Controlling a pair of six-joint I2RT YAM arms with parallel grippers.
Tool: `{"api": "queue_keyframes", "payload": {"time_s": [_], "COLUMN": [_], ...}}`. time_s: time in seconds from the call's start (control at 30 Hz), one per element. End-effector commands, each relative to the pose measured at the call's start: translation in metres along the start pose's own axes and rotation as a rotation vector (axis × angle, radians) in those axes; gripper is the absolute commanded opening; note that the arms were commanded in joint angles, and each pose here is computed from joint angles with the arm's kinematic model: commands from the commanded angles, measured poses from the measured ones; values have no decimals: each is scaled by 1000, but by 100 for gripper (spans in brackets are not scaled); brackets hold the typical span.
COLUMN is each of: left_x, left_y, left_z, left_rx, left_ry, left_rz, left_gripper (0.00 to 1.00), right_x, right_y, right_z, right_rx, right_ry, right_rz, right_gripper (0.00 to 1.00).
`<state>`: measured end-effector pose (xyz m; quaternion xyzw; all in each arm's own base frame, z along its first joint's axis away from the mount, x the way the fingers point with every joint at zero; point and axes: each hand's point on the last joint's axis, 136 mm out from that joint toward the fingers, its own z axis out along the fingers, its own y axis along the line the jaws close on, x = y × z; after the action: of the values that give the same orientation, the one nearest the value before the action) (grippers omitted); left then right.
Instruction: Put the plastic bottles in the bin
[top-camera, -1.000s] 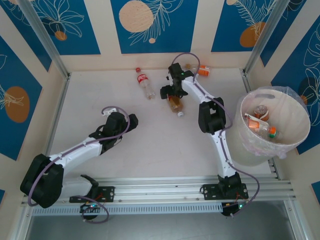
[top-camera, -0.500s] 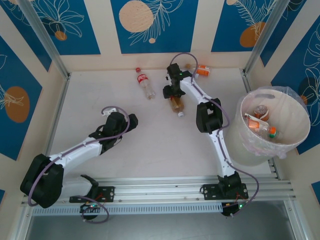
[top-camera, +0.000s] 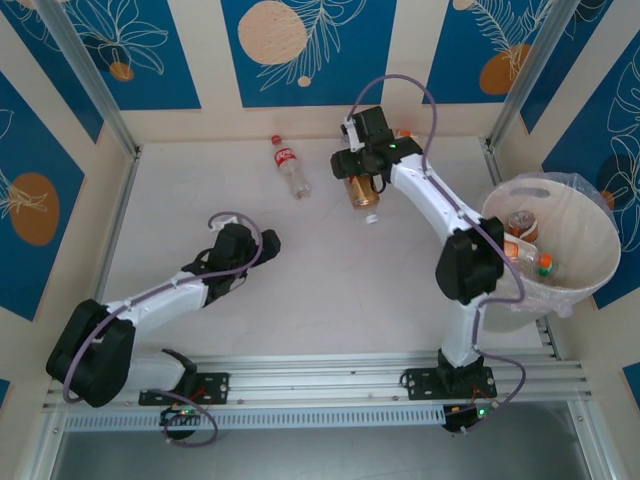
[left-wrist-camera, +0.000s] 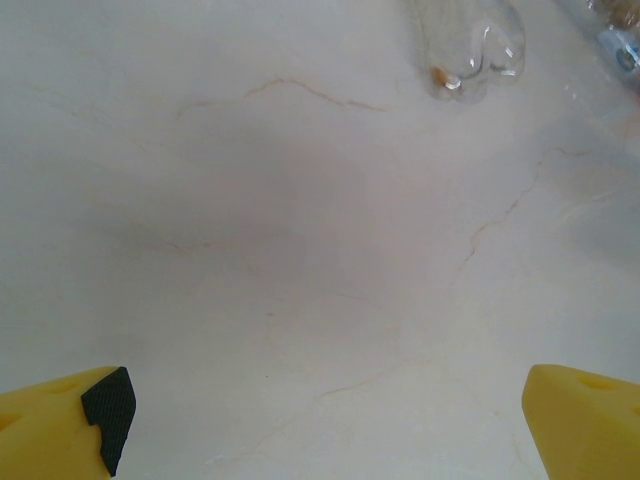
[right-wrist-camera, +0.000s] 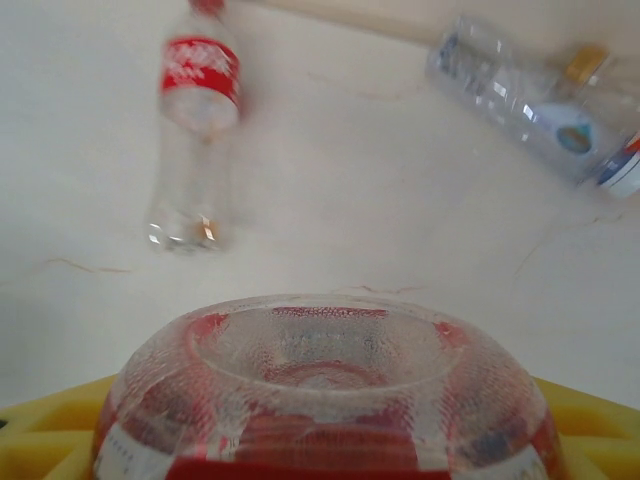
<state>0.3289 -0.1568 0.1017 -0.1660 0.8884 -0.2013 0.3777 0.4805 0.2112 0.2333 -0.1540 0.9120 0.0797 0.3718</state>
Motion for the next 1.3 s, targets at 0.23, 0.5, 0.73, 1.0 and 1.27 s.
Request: {"api": "queue_keyframes", "payload": {"time_s": [0.23,0.5,0.73,1.0,1.27], "left_x": [-3,3,10,10,7], "left_y": [-40,-51,-59,-64,-67], "left_z": [14,26,38,42,43], "left_rx": [161,199,225,240,241], "left_ry": [56,95,142,153,146], "left_rz": [22,23,12,16,18], "left_gripper": [100,100,100,100,100], "right_x": [-9,-10,-10,5,51], "right_y": [-1,-5,-36,-117,-220], "right_z": [-103,-204,-284,-349,-399], "right_rx": [-24,-74,-3,306,837], "right_ry": [-236,-402,-611,-781,-830], "right_rz": [33,93,137,289,459], "right_gripper": [55,55,55,56,56]}}
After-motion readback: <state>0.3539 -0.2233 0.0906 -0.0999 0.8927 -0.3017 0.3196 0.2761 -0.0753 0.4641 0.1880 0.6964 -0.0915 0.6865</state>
